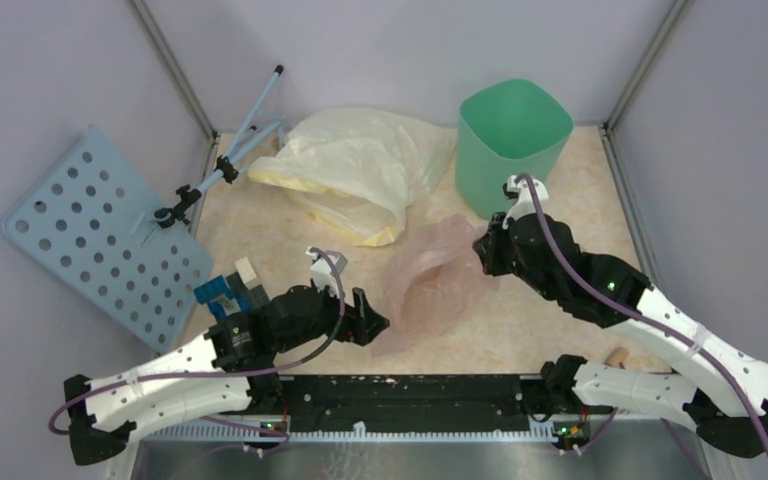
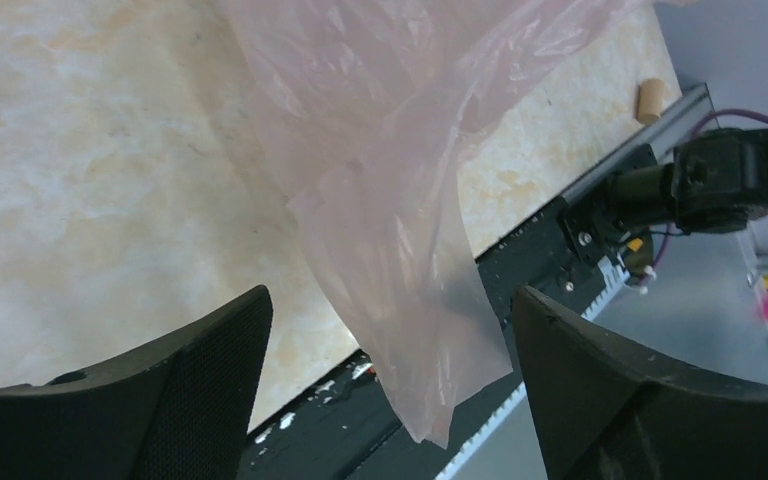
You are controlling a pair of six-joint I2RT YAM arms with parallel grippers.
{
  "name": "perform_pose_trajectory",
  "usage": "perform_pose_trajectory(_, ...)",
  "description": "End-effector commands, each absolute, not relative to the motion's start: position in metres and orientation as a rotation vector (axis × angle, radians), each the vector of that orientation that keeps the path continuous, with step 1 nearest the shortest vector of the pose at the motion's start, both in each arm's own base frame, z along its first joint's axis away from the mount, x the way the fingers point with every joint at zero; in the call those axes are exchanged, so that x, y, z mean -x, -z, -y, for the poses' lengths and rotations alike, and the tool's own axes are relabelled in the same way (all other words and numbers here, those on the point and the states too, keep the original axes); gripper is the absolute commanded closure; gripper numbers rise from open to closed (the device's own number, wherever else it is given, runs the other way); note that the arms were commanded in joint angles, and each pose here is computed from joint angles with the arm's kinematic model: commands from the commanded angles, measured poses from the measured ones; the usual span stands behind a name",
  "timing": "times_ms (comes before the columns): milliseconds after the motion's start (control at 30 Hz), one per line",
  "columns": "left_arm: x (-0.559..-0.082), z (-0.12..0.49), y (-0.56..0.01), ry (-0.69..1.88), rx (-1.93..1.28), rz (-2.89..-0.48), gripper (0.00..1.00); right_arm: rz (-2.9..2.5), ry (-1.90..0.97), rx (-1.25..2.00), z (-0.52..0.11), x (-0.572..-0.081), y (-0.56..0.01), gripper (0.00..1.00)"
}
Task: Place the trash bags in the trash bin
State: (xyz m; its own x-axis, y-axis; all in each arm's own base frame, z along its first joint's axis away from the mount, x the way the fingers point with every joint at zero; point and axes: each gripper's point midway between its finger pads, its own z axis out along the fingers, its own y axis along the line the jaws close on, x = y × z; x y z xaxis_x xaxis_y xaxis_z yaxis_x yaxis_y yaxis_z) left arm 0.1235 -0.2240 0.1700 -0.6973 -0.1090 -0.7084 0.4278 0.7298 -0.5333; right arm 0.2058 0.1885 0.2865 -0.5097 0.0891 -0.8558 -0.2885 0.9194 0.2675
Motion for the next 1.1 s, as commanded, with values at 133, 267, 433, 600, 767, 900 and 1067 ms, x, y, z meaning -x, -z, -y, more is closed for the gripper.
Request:
perform_pose_trajectory(133,-0.099,0.255,-0.190,1.167,-0.364,-2.127,0.01,-2.030,-0.513,0.130,-0.190,-0.205,-0.296,1.00)
perform_pose_trajectory(267,-0.087,0.256,-0.183,1.208,-0.402,-2.165,0.26,-2.035,-0.518,0.134,-0.190,-0.204,-0.294,1.00)
perform_pose_trajectory(433,-0.082,0.255,-0.175,1.223,-0.414,-2.179,0.70,-2.038,-0.510,0.125,-0.185,-0.202,-0.295,1.00)
perform_pose_trajectory(600,-0.084,0.253,-0.176,1.206,-0.411,-2.178,0.70,-2.034,-0.500,0.098,-0.177,-0.199,-0.291,1.00)
perform_pose_trajectory(767,-0.101,0.242,-0.176,1.082,-0.360,-2.154,1.00,-2.048,-0.497,0.104,-0.176,-0.197,-0.286,1.00)
perform_pose_trajectory(900,-0.122,0.236,-0.176,0.979,-0.293,-2.119,1.00,-2.047,-0.475,0.102,-0.171,-0.197,-0.284,1.00)
perform_pose_trajectory(1067,-0.150,0.230,-0.183,0.821,-0.255,-2.062,1.00,-2.058,-0.462,0.094,-0.167,-0.195,-0.278,1.00)
